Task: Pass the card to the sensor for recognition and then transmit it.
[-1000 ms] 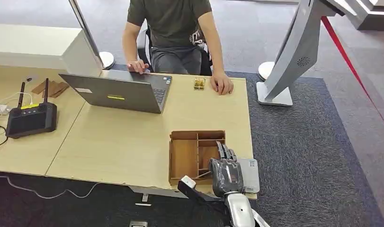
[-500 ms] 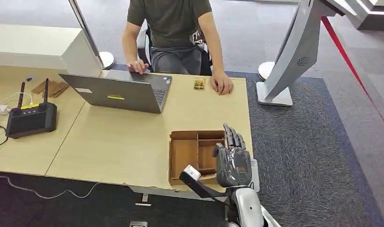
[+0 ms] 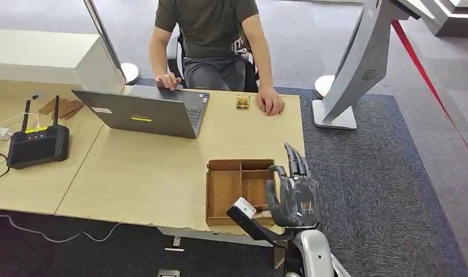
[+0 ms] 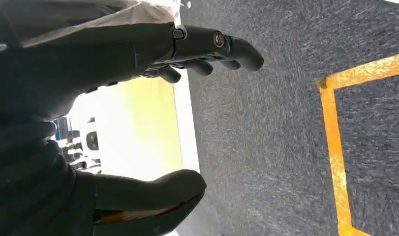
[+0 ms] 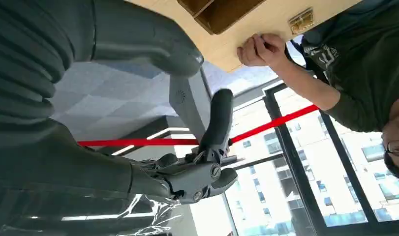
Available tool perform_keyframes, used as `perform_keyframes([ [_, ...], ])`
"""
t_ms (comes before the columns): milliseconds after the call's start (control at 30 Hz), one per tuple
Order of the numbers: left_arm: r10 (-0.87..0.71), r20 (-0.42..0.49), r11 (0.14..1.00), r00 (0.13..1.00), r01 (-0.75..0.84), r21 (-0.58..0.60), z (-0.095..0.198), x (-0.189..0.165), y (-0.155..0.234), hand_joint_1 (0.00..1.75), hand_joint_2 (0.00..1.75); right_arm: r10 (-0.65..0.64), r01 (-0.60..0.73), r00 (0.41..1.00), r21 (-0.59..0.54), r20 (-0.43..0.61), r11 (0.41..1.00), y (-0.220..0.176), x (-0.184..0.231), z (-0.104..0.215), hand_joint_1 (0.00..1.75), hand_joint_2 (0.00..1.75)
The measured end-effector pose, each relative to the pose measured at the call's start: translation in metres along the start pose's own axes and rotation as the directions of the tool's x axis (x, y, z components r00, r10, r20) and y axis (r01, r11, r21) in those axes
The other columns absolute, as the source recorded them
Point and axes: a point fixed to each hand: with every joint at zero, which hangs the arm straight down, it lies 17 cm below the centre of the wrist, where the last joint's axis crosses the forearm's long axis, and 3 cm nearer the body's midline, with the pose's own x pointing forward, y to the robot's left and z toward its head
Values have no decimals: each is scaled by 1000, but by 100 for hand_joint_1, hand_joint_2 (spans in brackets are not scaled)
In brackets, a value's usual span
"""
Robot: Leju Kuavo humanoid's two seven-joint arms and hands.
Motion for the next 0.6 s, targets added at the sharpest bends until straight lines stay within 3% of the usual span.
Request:
perform_keyframes([
  [600, 0, 0, 1000, 1000, 0, 0, 0, 0, 0, 0, 175, -29, 29, 999, -47, 20, 998, -25, 2, 3, 0, 175],
])
